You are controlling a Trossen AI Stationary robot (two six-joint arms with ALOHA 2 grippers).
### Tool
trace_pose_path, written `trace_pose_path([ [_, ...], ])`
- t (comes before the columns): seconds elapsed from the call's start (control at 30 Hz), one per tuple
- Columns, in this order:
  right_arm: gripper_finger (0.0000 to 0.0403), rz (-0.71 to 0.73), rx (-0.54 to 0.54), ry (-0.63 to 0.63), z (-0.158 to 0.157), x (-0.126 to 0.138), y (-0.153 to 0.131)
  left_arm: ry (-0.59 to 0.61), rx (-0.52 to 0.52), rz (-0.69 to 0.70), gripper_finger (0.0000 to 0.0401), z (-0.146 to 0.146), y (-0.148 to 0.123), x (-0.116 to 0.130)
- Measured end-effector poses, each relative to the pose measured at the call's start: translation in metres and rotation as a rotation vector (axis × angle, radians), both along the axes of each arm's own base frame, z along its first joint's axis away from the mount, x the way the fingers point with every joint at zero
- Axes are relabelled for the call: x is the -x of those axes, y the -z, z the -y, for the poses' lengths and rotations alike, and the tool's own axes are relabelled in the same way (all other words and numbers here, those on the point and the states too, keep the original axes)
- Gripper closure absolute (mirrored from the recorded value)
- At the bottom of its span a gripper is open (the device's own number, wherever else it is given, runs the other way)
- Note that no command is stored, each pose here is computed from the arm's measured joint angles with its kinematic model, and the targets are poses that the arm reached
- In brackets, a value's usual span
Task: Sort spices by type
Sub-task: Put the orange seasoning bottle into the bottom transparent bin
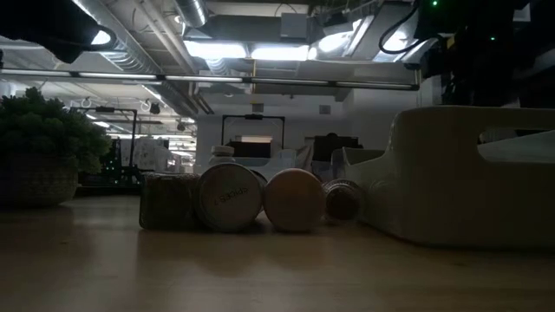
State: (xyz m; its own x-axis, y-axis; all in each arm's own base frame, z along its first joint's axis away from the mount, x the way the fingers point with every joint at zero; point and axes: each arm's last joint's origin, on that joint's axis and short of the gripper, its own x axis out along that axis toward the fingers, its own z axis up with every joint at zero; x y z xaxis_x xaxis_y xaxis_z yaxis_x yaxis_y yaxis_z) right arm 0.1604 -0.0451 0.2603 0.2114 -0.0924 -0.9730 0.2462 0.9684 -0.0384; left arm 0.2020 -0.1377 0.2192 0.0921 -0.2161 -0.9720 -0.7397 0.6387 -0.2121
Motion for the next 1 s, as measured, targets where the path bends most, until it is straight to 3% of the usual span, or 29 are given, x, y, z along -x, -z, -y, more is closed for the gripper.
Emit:
trace_pose_path([
  [0.17, 0.0166, 0.0, 0.0, 0.0, 0.0, 0.0, 0.0, -0.005, -0.042, 0.022, 0.0145, -0.0008, 0.0014, -0.0014],
  [0.37, 0.0166, 0.0, 0.0, 0.0, 0.0, 0.0, 0.0, -0.029, -0.04, 0.018, 0.0208, -0.0009, 0.0008, -0.0013],
  [1.0, 0.0166, 0.001, 0.0, 0.0, 0.0, -0.0001, 0.0, -0.055, -0.022, 0.008, 0.0208, -0.0004, 0.0003, -0.0013],
])
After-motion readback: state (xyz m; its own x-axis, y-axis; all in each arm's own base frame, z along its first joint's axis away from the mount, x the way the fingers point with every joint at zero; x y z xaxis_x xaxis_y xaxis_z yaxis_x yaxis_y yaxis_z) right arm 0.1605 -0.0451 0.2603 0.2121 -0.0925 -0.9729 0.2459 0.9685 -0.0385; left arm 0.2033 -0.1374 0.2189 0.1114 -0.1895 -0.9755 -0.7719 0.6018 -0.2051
